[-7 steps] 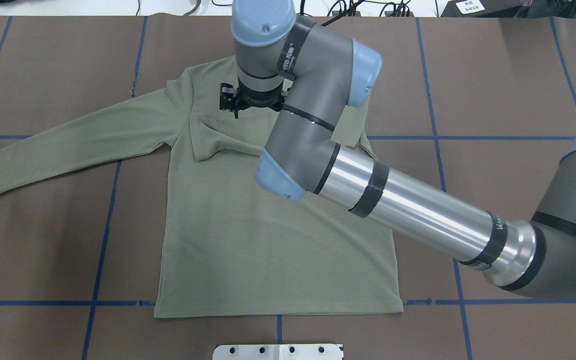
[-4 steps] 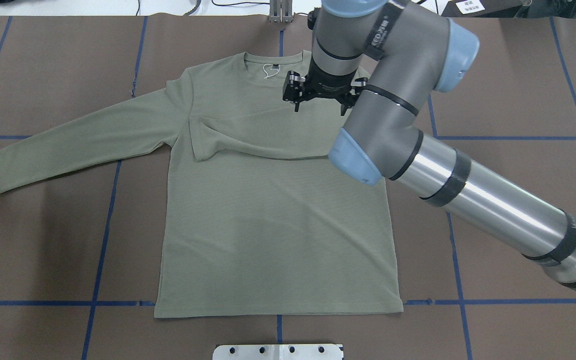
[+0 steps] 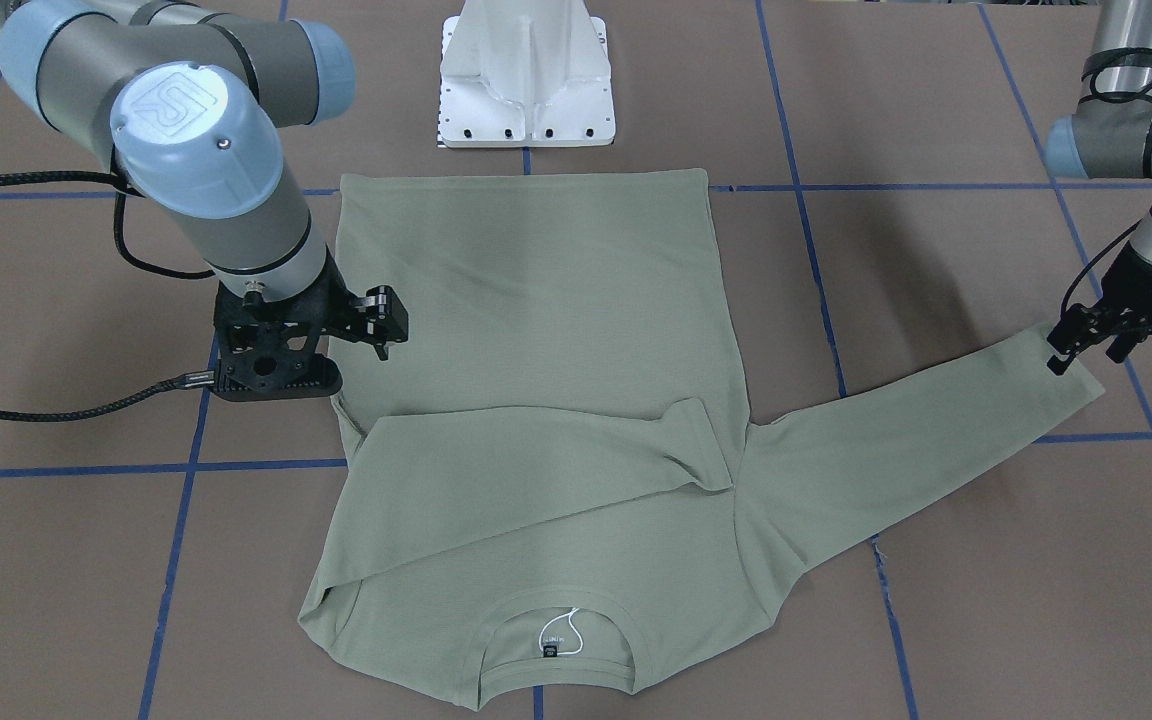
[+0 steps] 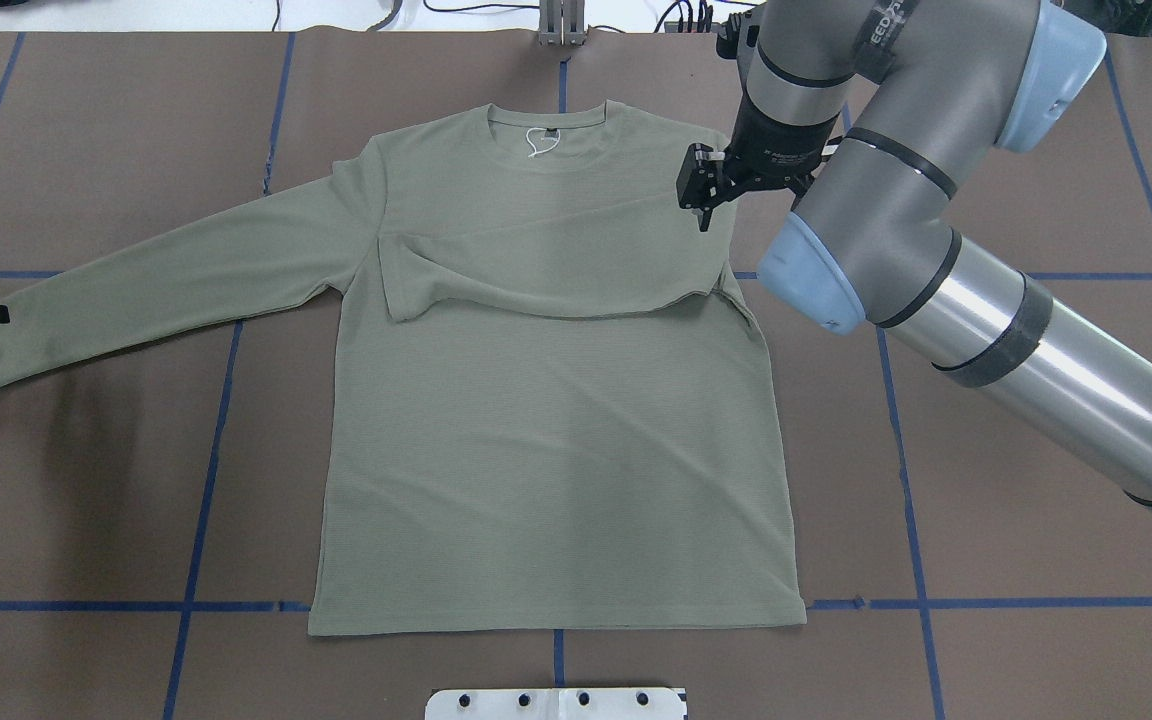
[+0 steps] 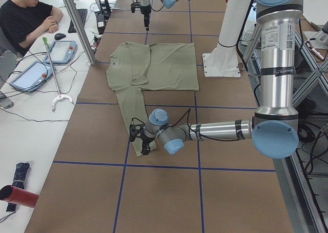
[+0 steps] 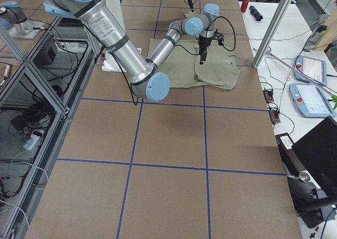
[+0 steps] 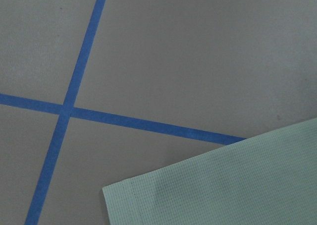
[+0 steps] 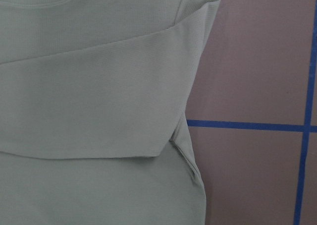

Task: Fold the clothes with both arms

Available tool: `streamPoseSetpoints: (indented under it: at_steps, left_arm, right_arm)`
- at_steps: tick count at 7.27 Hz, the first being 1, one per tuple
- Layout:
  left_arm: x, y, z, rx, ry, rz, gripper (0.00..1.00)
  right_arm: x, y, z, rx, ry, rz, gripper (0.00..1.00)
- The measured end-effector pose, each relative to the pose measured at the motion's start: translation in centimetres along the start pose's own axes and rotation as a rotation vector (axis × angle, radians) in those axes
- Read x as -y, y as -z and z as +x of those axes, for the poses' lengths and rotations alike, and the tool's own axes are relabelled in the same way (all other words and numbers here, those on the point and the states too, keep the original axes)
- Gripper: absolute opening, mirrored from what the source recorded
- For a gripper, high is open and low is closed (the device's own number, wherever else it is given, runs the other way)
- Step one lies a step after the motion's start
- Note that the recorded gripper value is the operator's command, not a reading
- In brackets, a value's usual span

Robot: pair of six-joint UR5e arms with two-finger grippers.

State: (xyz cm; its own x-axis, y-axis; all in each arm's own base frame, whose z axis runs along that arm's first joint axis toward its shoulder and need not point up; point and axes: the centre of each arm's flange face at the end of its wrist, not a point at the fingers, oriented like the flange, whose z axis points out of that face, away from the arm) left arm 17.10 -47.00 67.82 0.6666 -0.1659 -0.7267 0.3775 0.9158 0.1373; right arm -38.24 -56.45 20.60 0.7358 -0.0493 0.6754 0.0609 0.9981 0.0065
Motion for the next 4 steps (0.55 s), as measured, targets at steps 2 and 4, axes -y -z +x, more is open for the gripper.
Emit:
streamPoseSetpoints:
  at_steps: [2,4]
  left_arm:
    - [-0.61,-1.13,-0.59,0.033,-0.043,0.007,0.98]
    - [-0.79,-1.34,-0.90,0.037,-0.050,0.003,0.94]
  right_arm:
    - [-0.99,-0.01,1.46,-0.005,0.018,-0.003,1.00]
    - [-1.25,0.18,1.57,-0.004,0.021,0.002,1.00]
